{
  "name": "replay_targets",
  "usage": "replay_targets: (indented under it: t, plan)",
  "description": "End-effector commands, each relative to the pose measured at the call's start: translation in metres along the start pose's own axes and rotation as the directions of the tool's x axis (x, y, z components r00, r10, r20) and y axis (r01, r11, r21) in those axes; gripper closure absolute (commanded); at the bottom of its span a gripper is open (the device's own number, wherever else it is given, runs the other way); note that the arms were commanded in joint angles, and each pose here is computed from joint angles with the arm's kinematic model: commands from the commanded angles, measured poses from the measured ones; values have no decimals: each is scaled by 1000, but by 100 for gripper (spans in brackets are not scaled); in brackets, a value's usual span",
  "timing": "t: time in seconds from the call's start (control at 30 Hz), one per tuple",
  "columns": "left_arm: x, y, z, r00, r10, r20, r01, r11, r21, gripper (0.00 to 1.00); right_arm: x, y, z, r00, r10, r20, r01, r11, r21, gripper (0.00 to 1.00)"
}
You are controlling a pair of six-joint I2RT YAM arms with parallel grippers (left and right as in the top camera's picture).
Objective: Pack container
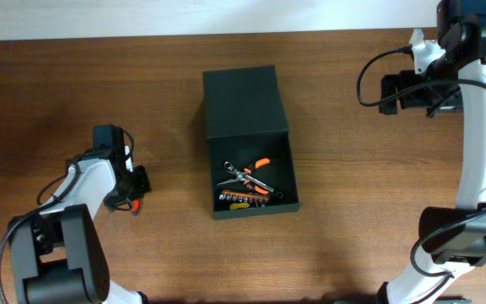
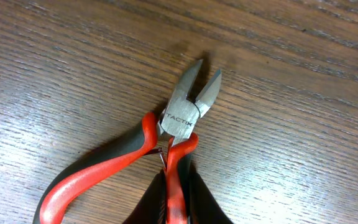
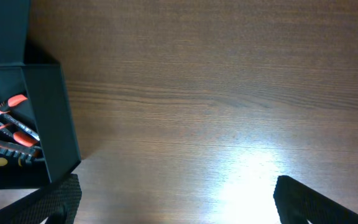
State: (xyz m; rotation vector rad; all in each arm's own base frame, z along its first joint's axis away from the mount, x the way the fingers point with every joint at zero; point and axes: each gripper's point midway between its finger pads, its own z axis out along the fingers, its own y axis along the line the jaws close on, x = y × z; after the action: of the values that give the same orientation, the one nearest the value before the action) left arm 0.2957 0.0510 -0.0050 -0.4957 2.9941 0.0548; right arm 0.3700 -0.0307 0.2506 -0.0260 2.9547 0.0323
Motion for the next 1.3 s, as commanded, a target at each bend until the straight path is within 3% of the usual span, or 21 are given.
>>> replay_targets:
  t: [0.0,0.3,0.4,0.53,0.63,0.67,0.7,0.8,0.9,0.93,0.97,1.03,1.07,1.27]
  plan:
    - [26,11,22,995,7,-95,-12,998,-53,98,2,0,-1,1000,-2,-4,2,1000,-6,1]
    - [17,8,20,998,9,-66,-12,999,-44,98,2,0,-1,1000,-2,-4,2,1000,-6,1]
    - [4,-6,2,996,71,-45,-71,997,-5,98,2,0,-1,1000,-2,-4,2,1000,-6,1]
    - [-32,-41,-65,974,214,72,-216,976,15,98,2,0,-1,1000,-2,-4,2,1000,-6,1]
    - [-55,-85,-126,914,349,207,-371,926,76,98,2,0,-1,1000,-2,-4,2,1000,-6,1]
    - [-58,-102,-144,885,392,250,-427,898,104,98,2,0,-1,1000,-2,-3,2,1000,-6,1]
    - [-60,-134,-177,807,489,332,-556,818,147,98,2,0,-1,1000,-2,-4,2,1000,-6,1]
    - [-47,-178,-214,629,650,427,-754,644,131,98,2,0,-1,1000,-2,-3,2,1000,-6,1]
    - [-18,-215,-226,390,796,463,-911,408,64,98,2,0,-1,1000,-2,-3,2,1000,-5,1]
    - [6,-236,-225,238,854,462,-967,254,30,98,1,0,-1,1000,-2,-3,2,1000,-5,1]
    - [15,-243,-223,185,870,458,-980,197,21,98,1,0,-1,1000,-2,-3,2,1000,-5,1]
    - [38,-261,-215,90,894,439,-996,89,22,98,1,0,-1,1000,-2,-3,2,1000,-5,1]
    - [45,-267,-209,70,902,426,-998,62,33,98,2,0,-1,1000,-2,-3,2,1000,-5,1]
    - [66,-285,-162,11,944,330,-994,-26,109,98,1,5,-1,1000,-2,0,2,999,-33,1]
